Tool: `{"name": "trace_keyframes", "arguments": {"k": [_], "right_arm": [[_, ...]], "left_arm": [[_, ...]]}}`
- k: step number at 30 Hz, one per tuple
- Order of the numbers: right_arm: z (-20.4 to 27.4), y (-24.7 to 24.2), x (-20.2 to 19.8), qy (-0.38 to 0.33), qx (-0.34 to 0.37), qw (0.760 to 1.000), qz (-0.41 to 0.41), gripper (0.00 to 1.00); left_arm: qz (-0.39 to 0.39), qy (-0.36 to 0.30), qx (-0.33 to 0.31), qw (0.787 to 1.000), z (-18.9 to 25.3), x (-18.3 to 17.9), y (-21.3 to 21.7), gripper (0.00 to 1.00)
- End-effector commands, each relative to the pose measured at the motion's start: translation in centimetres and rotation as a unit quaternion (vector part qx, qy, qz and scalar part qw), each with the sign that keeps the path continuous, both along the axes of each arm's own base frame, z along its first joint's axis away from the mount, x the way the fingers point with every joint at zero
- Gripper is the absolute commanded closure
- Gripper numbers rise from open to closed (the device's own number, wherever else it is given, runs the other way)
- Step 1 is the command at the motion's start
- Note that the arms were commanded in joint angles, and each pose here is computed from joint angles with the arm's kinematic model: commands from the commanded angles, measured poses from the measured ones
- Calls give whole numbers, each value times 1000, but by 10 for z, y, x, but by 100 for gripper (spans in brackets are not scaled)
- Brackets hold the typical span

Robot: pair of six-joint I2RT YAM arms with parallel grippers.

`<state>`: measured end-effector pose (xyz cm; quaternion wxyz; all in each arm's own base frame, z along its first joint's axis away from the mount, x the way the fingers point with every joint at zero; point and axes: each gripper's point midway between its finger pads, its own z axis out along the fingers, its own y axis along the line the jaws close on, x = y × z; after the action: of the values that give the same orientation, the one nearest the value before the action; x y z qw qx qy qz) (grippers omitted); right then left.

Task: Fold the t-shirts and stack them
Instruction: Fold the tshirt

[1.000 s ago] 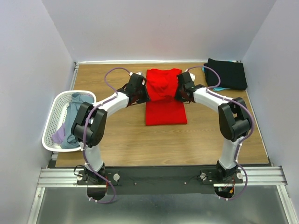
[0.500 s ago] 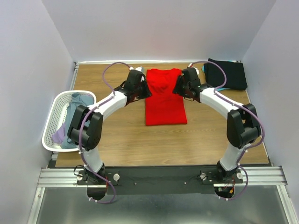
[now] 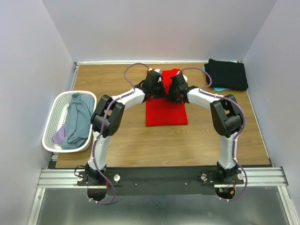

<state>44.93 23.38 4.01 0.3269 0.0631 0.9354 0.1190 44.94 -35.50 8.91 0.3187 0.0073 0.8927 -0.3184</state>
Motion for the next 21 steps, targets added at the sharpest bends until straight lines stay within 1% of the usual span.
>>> {"name": "trace_keyframes", "arguments": {"k": [1,3,7,9,11,13,15,16,17,18,21], "right_arm": [[-21,-8,5,9,-19,999,-26,47],[-34,-12,1,20,-26,999,-34,47],[-48,-13,-13,42,-20,998,-36,46],[-54,-15,-22,50,-16,998,-35,46],[-48,-15,-26,47,-6,998,-37,45],[-56,-21,-42,62,-5,997,-39,45],[-45,-19,-49,57,14,998,-39,45],[-53,-24,-65,72,14,997,-39,45],[-52,-23,-71,73,19,996,-37,45],[-43,-21,-76,65,30,997,-32,45],[-40,-18,-109,71,38,996,-23,45]], "left_arm": [[-7,46,-3,999,-39,-5,-7,92],[-8,63,1,998,-55,-12,-6,92],[8,90,8,996,-73,-20,0,92],[14,100,8,995,-77,-25,2,92],[13,103,15,995,-78,-37,-1,92],[13,103,16,994,-75,-45,-2,92],[10,105,18,994,-73,-62,-2,92],[9,108,17,994,-74,-69,-3,92],[9,102,10,995,-64,-74,-4,92],[4,110,16,994,-72,-90,-2,92],[-5,119,17,993,-72,-123,-1,92]]}}
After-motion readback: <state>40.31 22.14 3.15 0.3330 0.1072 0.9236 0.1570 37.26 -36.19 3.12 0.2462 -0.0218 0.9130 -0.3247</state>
